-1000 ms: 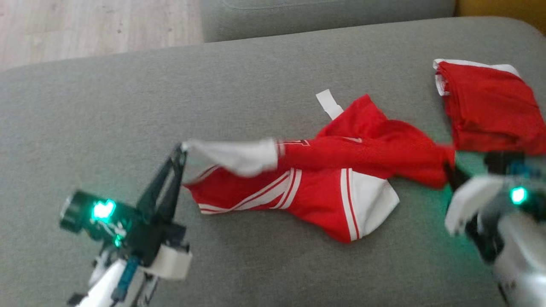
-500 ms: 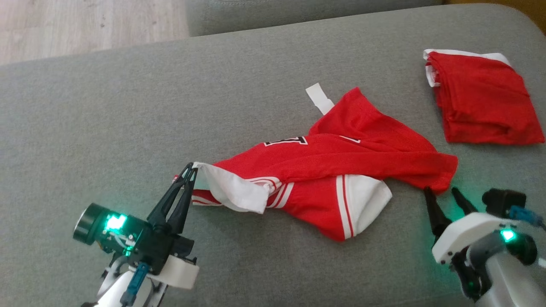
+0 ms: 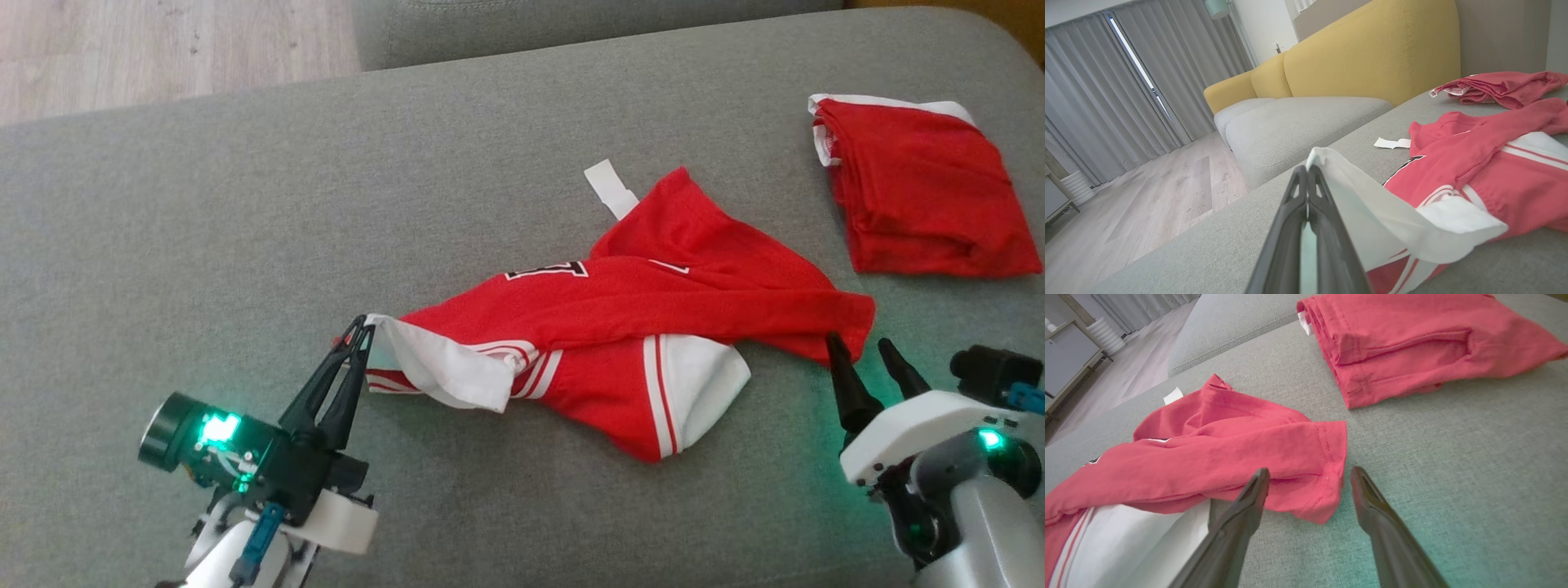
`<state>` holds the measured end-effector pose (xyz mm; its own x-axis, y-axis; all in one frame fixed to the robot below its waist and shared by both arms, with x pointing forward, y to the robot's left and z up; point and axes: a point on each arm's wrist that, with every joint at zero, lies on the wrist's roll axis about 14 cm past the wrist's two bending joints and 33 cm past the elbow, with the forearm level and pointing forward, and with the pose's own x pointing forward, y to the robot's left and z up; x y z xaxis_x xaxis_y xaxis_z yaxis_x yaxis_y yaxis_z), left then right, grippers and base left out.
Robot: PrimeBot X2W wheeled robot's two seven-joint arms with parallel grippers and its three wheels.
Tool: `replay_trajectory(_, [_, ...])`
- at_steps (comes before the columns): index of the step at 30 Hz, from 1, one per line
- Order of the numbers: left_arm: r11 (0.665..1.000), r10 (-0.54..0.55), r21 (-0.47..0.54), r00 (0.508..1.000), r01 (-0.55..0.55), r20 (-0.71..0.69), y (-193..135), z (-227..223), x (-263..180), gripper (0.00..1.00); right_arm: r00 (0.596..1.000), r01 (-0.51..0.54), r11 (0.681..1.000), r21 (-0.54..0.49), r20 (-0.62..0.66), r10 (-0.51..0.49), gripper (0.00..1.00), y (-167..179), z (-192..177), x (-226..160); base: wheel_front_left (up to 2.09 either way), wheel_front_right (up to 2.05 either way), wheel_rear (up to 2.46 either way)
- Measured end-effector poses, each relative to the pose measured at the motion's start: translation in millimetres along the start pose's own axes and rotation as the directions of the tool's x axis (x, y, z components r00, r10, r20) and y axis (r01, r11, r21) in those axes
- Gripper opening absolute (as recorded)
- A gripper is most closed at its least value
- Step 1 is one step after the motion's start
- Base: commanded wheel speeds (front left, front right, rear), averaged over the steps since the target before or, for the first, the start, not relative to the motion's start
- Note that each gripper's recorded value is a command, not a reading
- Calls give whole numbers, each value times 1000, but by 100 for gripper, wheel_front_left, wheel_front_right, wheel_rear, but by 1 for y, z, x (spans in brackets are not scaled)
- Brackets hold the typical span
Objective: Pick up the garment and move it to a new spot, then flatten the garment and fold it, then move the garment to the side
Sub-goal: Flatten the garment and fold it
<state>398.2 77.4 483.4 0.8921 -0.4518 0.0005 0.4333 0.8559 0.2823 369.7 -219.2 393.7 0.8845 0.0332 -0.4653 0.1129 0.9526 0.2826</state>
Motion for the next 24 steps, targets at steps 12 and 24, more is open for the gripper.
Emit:
replay_trajectory(12, [1000, 4, 5, 1000, -3, -10, 2, -5, 0, 0, 998, 34, 999, 21, -54, -33, 97, -11, -13, 3, 0, 0, 0])
replay_trajectory(24, [1000, 1, 13, 1000, -1, -17, 3, -8, 0, 0, 998, 39, 999, 28, -55, -38, 61, -11, -13, 15, 0, 0, 0])
